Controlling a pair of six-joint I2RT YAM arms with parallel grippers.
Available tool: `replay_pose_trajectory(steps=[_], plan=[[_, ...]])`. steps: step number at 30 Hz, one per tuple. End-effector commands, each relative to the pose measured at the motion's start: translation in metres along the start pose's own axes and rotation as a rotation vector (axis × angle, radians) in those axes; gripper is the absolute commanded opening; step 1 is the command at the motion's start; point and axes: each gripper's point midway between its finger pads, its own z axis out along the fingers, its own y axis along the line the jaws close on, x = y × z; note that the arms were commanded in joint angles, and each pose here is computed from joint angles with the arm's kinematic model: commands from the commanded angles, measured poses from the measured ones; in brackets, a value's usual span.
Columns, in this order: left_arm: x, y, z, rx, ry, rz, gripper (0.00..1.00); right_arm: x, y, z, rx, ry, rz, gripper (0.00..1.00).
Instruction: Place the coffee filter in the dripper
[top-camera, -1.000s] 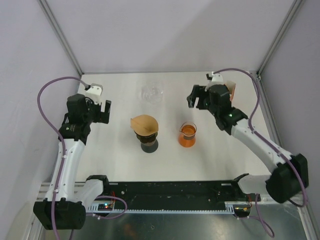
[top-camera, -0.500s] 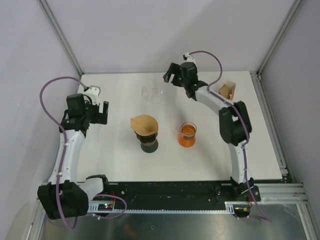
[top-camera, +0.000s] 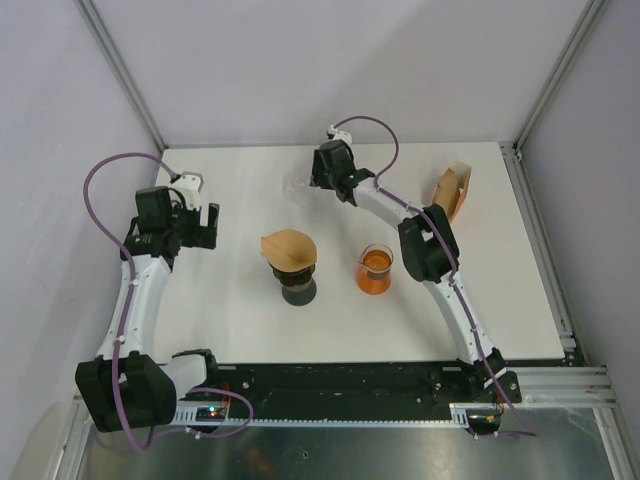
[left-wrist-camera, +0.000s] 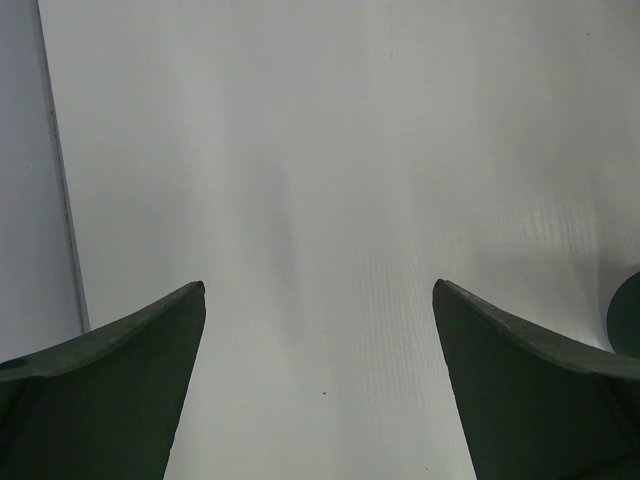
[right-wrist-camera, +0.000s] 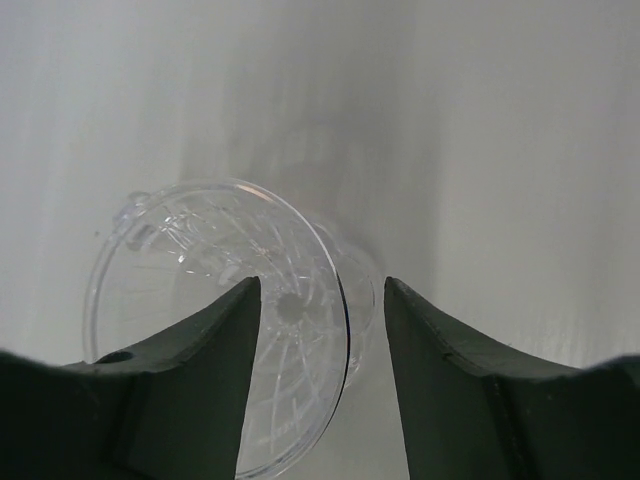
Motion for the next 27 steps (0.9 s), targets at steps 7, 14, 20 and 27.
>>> replay_pose_trajectory(steps=[7,14,20,27], plan=[[-0.019,0.003,-0.006,0.0,-0.065,-0.004,1.0,-0.027,-0.003,-0.003,0.046,-0.064,-0.07,0.05],[-0.02,0.001,-0.008,0.012,-0.075,0.003,1.0,-0.088,0.004,-0.049,-0.014,-0.139,-0.074,0.0],[-0.023,-0.004,-0.012,0.037,-0.093,0.014,1.0,-0.153,0.002,-0.126,-0.092,-0.162,-0.151,0.0],[-0.03,-0.014,-0.017,0.093,-0.124,0.028,1.0,-0.176,-0.013,-0.228,-0.16,-0.093,-0.292,0.0]])
